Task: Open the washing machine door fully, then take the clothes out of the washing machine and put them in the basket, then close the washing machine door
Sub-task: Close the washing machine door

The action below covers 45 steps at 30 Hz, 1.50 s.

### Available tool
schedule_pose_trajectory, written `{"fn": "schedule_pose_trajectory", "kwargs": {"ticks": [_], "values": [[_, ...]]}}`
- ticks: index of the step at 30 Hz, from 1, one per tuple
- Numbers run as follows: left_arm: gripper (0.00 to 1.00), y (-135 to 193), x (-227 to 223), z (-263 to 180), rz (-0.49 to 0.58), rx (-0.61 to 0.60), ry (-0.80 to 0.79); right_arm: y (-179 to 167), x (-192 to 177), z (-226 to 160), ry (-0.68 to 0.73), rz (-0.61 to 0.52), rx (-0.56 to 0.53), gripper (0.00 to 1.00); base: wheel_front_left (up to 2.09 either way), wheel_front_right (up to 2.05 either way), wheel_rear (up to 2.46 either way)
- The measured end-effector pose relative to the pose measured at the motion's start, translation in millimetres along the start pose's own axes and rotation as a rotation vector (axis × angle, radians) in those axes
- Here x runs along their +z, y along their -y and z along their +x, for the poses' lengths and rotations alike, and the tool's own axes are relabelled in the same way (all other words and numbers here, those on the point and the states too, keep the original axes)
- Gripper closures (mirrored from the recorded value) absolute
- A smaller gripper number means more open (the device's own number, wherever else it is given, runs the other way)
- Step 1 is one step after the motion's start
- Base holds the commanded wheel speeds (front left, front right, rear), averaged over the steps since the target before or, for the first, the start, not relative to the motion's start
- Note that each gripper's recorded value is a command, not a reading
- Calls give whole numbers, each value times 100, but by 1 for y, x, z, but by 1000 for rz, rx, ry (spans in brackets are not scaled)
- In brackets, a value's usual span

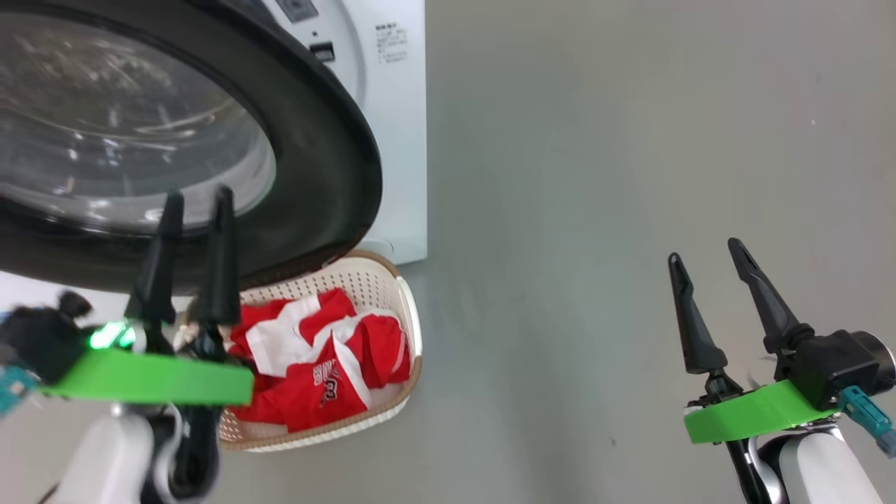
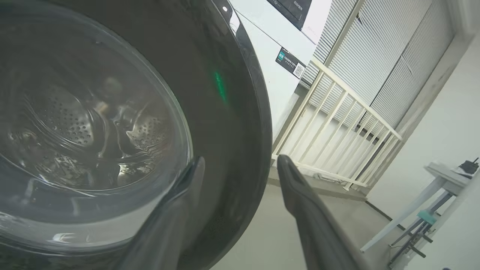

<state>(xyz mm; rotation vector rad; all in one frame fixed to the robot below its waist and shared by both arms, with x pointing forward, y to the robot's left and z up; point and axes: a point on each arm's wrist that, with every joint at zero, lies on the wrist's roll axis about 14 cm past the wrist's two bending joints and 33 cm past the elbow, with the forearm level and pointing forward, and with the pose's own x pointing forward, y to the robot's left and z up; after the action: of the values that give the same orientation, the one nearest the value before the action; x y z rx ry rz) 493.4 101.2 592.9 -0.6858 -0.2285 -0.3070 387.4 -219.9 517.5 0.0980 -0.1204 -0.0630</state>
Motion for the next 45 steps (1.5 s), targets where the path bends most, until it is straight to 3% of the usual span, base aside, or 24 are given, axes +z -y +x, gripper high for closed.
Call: {"fn": "schedule_pose_trajectory", "kwargs": {"ticks": [1,5,14,27,45], "values": [[0,2,0,-10,87,-7,-9,0,6,-1,16,1,-1,0,0,0,0],[0,7,8,-28,251,-15,2,1,14,-8,39,5,-5,0,0,0,0],[0,1,9,-70,436,33,-27,3,22,-30,56,12,-14,0,0,0,0],[0,-19,1,-118,495,133,-87,-4,22,-52,53,-2,9,0,0,0,0],[0,-27,-3,-129,497,166,-105,-13,21,-53,52,2,35,0,0,0,0]]}}
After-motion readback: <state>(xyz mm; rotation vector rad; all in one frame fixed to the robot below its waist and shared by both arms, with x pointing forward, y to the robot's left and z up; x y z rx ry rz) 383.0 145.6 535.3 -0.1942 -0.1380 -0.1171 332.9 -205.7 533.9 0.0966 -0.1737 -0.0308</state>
